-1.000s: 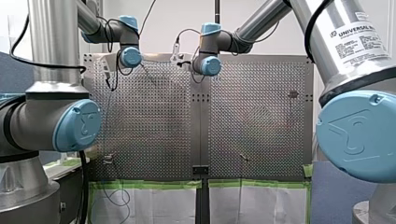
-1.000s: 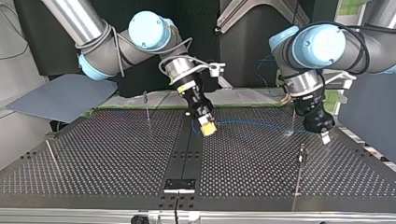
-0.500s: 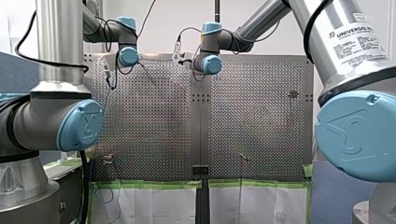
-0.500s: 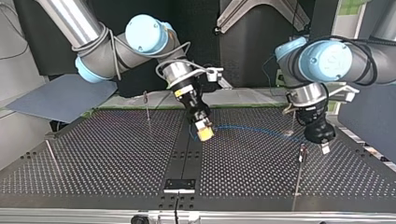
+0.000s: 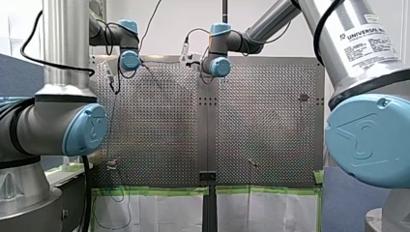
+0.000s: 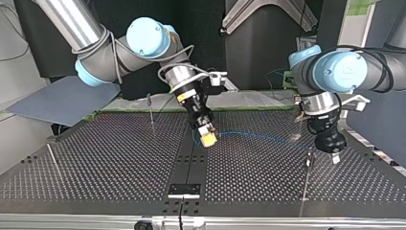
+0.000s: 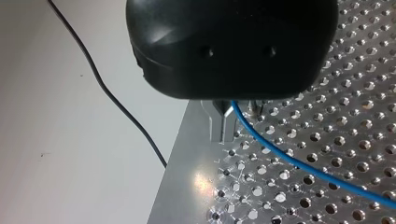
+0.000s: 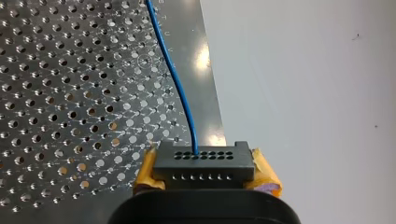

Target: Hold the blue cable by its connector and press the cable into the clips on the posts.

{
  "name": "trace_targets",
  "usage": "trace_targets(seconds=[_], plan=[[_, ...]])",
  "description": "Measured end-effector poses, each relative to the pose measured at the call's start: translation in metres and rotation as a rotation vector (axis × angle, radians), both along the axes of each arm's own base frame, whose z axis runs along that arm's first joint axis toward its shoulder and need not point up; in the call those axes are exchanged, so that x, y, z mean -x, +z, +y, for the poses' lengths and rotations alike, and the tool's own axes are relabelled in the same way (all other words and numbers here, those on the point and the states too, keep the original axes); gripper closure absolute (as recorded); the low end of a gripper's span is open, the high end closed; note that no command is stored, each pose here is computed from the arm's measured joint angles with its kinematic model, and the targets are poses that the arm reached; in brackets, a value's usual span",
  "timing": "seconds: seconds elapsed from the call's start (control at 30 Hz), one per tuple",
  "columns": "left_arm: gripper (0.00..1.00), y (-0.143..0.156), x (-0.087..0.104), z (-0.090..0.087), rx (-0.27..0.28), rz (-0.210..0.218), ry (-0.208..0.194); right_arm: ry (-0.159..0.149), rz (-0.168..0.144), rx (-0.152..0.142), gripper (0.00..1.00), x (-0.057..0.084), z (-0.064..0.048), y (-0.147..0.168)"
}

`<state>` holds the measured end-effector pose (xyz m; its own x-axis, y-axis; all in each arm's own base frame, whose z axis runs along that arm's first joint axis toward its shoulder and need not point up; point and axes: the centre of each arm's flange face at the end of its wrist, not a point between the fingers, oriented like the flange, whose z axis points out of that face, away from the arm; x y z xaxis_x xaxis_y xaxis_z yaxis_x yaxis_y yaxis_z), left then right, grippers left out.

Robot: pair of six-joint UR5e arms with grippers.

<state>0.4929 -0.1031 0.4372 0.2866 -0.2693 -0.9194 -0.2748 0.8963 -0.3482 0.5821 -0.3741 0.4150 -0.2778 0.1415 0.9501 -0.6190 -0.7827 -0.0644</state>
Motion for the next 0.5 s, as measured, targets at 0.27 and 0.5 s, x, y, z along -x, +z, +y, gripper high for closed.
trace_targets(seconds=[0.27,0.5], plan=[[1.00,0.004,-0.008,0.008,0.012,-0.019,-0.033,-0.006,-0.008,0.007,1.00,0.002,-0.006,0.006],[1.00,0.000,-0.026,0.014,0.035,-0.020,-0.077,-0.017,0.001,0.001,1.00,0.002,-0.018,-0.003]])
